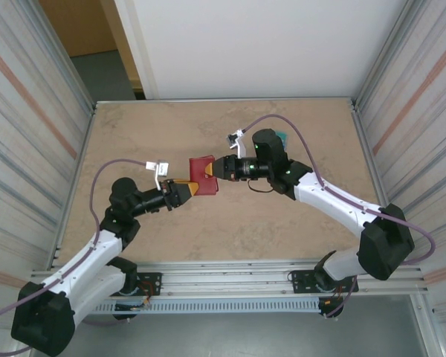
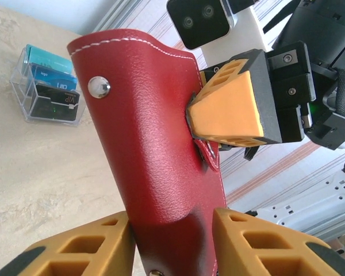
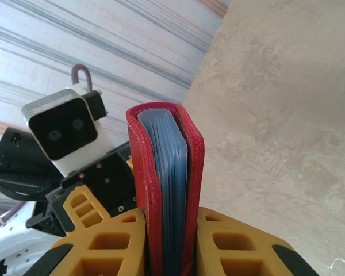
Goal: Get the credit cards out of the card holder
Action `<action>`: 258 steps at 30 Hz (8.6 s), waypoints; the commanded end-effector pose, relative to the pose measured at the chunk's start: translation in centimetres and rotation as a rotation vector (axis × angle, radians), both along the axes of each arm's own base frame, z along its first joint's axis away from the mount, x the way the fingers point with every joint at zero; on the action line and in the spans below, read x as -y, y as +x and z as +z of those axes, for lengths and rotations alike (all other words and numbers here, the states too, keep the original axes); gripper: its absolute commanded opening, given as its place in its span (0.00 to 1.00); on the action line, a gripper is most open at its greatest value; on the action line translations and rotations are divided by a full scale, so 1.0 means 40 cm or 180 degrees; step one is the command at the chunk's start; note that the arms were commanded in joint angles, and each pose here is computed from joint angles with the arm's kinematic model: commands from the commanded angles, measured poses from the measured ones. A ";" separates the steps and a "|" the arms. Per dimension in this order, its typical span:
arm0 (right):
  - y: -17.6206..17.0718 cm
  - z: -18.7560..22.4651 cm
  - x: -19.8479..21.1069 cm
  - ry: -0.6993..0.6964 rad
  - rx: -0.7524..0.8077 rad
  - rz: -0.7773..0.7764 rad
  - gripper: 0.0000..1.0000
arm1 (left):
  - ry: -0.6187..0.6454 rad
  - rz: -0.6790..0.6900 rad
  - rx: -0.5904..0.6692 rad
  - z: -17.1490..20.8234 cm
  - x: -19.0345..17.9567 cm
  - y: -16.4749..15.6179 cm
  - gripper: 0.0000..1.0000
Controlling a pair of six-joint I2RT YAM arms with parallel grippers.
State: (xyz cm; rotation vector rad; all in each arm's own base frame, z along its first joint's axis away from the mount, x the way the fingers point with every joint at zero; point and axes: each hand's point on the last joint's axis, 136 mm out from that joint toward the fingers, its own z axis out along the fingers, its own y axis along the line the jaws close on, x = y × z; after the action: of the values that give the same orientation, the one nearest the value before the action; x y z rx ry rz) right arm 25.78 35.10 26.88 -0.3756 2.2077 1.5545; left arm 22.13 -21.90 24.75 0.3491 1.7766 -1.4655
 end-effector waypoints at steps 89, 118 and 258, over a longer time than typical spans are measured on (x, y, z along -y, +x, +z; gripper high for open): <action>0.047 -0.143 -0.045 -0.2408 0.0807 -0.0815 0.37 | 0.0656 0.0696 0.0038 -0.067 0.019 0.091 0.00; 0.054 -0.105 -0.010 -0.2358 0.0935 -0.0970 0.00 | 0.0628 0.0799 0.0032 -0.071 0.006 0.092 0.00; -0.014 0.011 0.086 -0.0004 0.0649 -0.0198 0.00 | 0.0119 0.0252 0.0178 0.044 0.046 0.040 0.91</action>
State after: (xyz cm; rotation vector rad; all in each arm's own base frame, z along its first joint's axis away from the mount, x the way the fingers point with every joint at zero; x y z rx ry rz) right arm 25.13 31.80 25.15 -0.4168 2.0996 1.4683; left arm 23.46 -23.34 25.64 0.3181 1.7655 -1.3528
